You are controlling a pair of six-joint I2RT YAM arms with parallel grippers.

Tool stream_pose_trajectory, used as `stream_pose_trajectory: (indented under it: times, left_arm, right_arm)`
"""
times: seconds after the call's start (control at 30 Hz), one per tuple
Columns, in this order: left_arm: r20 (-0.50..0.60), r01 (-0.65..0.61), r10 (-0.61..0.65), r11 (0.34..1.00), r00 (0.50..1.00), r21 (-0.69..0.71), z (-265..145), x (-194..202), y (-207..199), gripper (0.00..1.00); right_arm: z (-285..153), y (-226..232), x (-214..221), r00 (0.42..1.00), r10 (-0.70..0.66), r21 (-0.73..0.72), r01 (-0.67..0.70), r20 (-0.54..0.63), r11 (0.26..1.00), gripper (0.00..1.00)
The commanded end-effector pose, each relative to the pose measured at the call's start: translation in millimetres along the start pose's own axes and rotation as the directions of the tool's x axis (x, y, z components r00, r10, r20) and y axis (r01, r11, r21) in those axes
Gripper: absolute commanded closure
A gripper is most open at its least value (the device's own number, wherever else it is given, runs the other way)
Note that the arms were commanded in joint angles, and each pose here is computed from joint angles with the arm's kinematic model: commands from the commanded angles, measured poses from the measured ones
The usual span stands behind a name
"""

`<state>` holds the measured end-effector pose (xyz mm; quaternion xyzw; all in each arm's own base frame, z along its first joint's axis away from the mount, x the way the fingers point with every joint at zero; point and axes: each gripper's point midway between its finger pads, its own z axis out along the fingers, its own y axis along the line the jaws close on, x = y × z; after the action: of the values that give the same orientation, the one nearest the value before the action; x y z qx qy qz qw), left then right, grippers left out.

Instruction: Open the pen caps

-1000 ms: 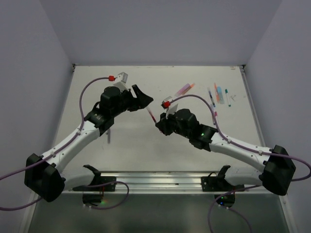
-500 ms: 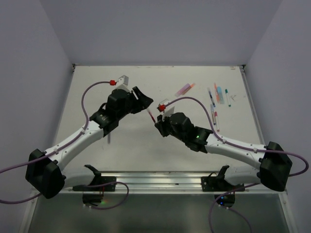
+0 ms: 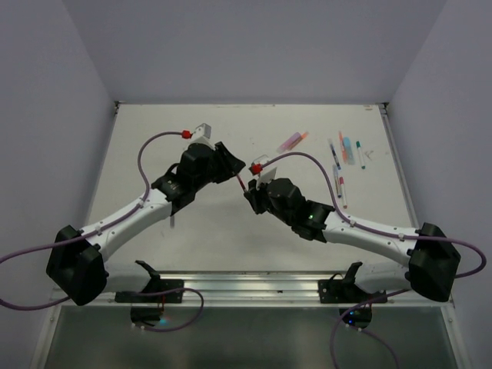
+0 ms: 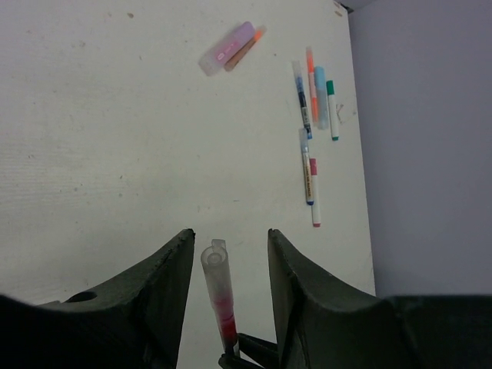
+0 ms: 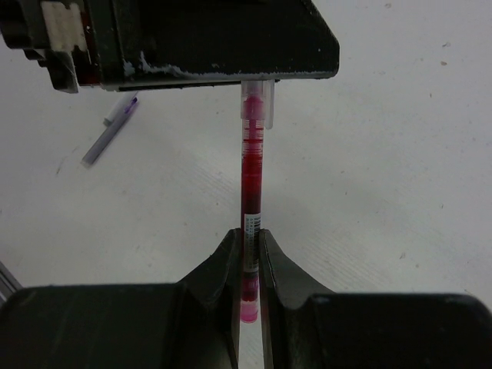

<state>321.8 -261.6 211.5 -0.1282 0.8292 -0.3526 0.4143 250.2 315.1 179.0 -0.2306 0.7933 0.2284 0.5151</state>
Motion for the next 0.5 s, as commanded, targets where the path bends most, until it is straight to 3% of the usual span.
stream_pose_trajectory:
  times: [0.0,0.23,0.47]
  left_arm:
    - [0.042,0.018,-0.019,1.000,0.999,0.024,3.6,-8.9,-11.6,0.54]
    - [0.048,0.019,-0.020,1.000,0.999,0.018,7.3,-7.2,-11.7,0.68]
    - [0.042,0.023,-0.023,1.000,0.999,0.011,8.1,-4.5,-8.6,0.94]
  right_arm:
    - [3.1,6.3,-32.1,0.994,0.037,-0.001,-0.037,0.098,0.999,1.00]
    - [3.9,7.6,-31.7,0.994,0.045,-0.003,-0.045,0.103,0.999,1.00]
    - [3.2,7.5,-23.8,0.994,0.056,-0.008,-0.055,0.094,0.998,1.00]
